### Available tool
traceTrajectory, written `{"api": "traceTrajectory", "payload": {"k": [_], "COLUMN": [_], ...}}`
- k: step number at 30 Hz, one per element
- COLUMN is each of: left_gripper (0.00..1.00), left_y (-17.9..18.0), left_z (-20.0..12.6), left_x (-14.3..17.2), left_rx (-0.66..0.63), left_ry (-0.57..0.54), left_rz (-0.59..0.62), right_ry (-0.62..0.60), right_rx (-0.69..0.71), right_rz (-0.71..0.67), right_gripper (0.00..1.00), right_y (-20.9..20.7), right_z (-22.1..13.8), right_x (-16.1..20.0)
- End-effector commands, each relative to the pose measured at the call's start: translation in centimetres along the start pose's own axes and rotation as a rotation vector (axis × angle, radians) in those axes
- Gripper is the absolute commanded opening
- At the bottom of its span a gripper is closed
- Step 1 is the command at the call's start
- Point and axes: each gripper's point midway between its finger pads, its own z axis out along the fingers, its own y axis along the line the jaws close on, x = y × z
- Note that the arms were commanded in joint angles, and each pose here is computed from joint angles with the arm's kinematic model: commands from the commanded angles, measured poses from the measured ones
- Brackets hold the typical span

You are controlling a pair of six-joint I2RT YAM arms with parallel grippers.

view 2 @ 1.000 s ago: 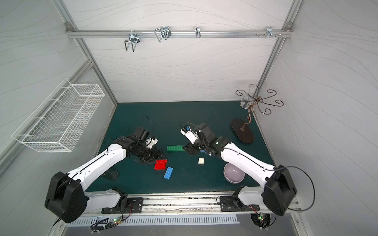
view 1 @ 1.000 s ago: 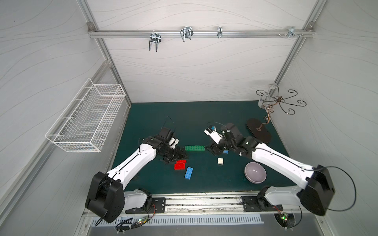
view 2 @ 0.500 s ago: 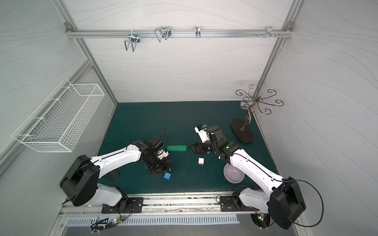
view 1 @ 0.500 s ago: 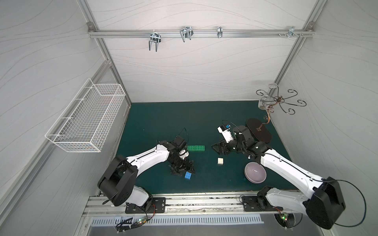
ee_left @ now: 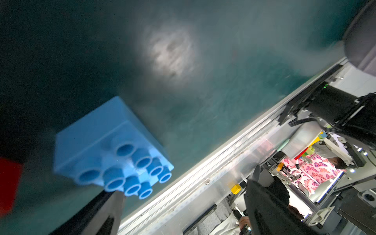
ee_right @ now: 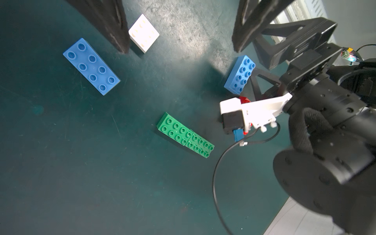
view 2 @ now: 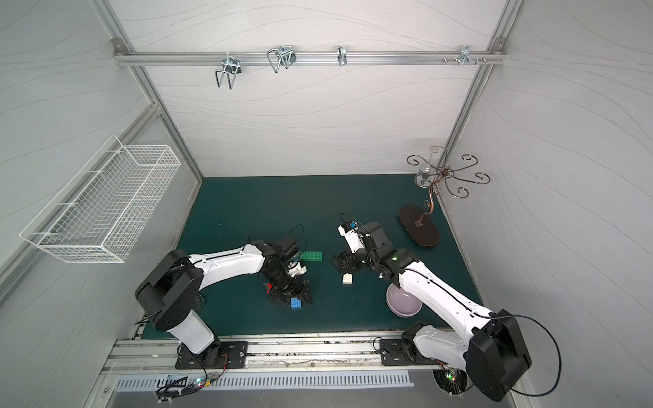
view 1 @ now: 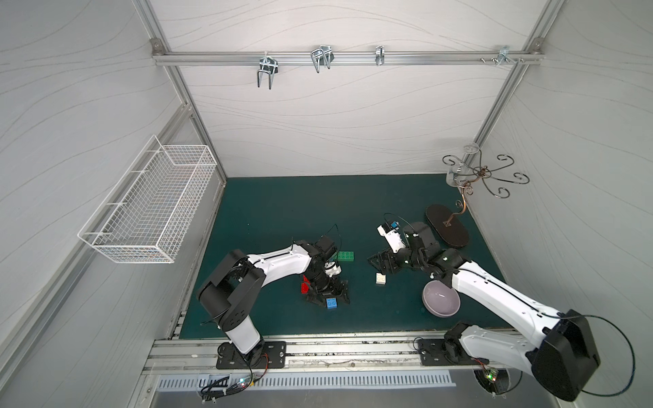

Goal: Assemble a small pinwheel with lego
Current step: Move the lego brick at the center of the board, then pick up the lego brick from the center of the board.

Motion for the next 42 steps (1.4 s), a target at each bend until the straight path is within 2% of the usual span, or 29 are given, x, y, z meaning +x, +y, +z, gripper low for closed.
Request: {"api": "traceTrajectory", "payload": {"k": [1, 4, 7, 11, 13, 17, 21, 25, 31, 32, 34, 35, 42], "left_gripper": [0.96, 0.96, 0.96, 0.95, 0.95, 0.96, 0.98, 0.99, 0.99, 0.99, 0.99, 0.99, 0.99], "left_y": [-3.4, -4.8, -4.5, -1.4, 0.0, 2.0, 4.0, 5.6, 6.3, 6.6, 7.1, 7.2, 7.7], "left_z": [-0.4, -0.9, -2.4, -7.4, -10.1, -13.9, -15.7, -16.8, -16.4, -16.4, -16.4, -16.4, -15.6], "left_x": [-2.8, -4.1, -4.4, -5.0, -5.2, -5.4, -6.5, -7.3, -7.8, -7.9, -8.1, -8.2, -7.6], "left_rx": [0.099, 0.127, 0.120, 0.141, 0.155, 0.176, 0.246, 0.296, 0.265, 0.263, 0.260, 0.258, 0.237], "left_ry": [-0.044, -0.062, -0.113, -0.283, -0.363, -0.473, -0.581, -0.667, -0.638, -0.641, -0.648, -0.647, -0.610], "left_rz": [0.049, 0.057, 0.039, -0.084, -0.132, -0.210, -0.326, -0.407, -0.396, -0.399, -0.406, -0.408, -0.394], "right_ry": [0.010, 0.011, 0.027, 0.072, 0.112, 0.215, 0.309, 0.338, 0.403, 0.416, 0.443, 0.458, 0.479], "right_rx": [0.023, 0.020, 0.013, -0.072, -0.160, -0.223, -0.259, -0.290, -0.262, -0.255, -0.251, -0.248, -0.222], "right_rz": [0.003, 0.009, -0.012, -0.083, -0.158, -0.334, -0.412, -0.409, -0.480, -0.493, -0.500, -0.499, -0.520], "right_gripper": [0.82, 0.82, 0.83, 0.83, 0.81, 0.81, 0.81, 0.80, 0.75, 0.73, 0.59, 0.58, 0.61], "right_y": [-0.2, -0.2, 0.0, 1.3, 3.0, 5.2, 6.8, 7.9, 8.0, 7.9, 7.8, 7.8, 7.6], "right_z": [-0.5, -0.8, -0.9, 0.2, 1.1, 4.5, 8.0, 10.1, 12.0, 12.3, 12.8, 13.0, 13.3], "right_x": [0.8, 1.0, 1.2, 1.6, 2.1, 3.6, 5.0, 5.2, 5.9, 6.2, 6.7, 6.9, 7.5]}}
